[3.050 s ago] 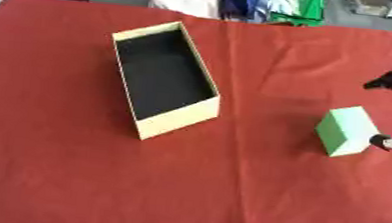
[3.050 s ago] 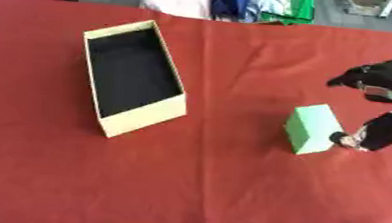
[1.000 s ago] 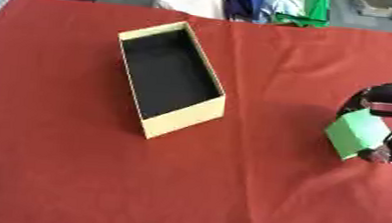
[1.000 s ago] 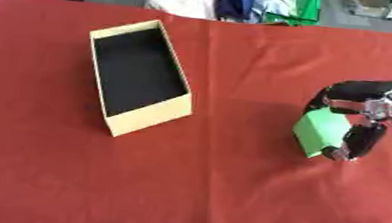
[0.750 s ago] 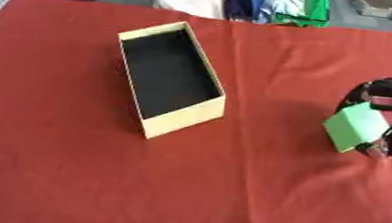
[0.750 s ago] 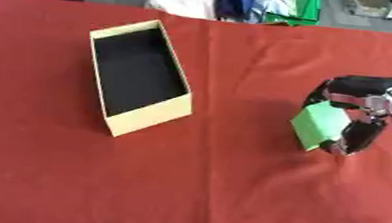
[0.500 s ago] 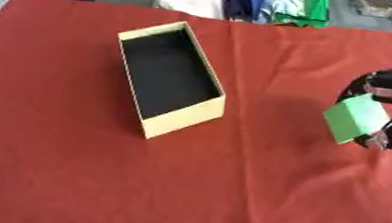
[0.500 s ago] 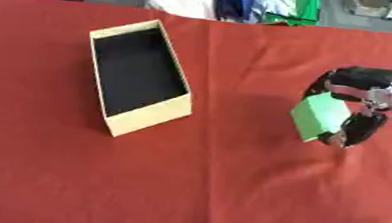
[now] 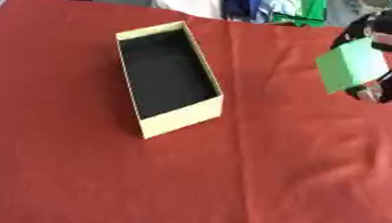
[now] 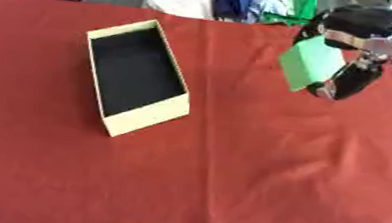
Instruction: Pick up objects on the table and place them in the box.
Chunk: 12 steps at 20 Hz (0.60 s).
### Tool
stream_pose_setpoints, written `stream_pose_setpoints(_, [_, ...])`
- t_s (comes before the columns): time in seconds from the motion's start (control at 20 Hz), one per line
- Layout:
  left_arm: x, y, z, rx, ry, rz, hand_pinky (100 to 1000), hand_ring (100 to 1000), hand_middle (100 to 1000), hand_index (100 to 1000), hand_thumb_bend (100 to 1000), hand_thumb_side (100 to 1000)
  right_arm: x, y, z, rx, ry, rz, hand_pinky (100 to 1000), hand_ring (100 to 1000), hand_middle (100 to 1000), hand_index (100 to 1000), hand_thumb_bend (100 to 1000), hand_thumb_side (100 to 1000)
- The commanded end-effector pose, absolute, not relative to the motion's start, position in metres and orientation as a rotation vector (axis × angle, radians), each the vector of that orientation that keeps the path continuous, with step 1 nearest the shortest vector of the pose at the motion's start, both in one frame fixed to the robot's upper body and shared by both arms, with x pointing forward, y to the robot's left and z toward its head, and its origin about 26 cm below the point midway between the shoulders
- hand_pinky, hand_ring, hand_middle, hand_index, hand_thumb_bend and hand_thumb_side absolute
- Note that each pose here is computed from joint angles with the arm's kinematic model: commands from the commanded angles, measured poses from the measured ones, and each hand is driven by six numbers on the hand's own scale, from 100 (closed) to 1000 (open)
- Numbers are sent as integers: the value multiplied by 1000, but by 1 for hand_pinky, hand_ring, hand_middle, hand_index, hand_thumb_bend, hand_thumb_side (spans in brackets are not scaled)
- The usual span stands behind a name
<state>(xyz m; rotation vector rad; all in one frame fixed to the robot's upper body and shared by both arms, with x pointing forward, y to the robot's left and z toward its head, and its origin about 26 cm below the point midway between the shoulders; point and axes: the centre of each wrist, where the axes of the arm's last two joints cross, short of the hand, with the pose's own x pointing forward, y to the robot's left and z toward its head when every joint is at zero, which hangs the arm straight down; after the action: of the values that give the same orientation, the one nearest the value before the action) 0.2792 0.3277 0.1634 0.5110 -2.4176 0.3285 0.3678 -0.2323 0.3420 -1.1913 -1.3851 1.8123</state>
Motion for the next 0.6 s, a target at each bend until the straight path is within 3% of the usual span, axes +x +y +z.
stream_pose_setpoints(0.05, [278,326,172,497,-2455,311,570,631,602,713,100,409,366,-201,356,-1246,-1460,1830,729,638,458,689,100,100])
stream_pose_setpoints(0.6, [281,321,174,447,-2467,308,571,632,602,714,100,409,383,-100,349,-1223,-1620,1865,723,633,467,695,100,100])
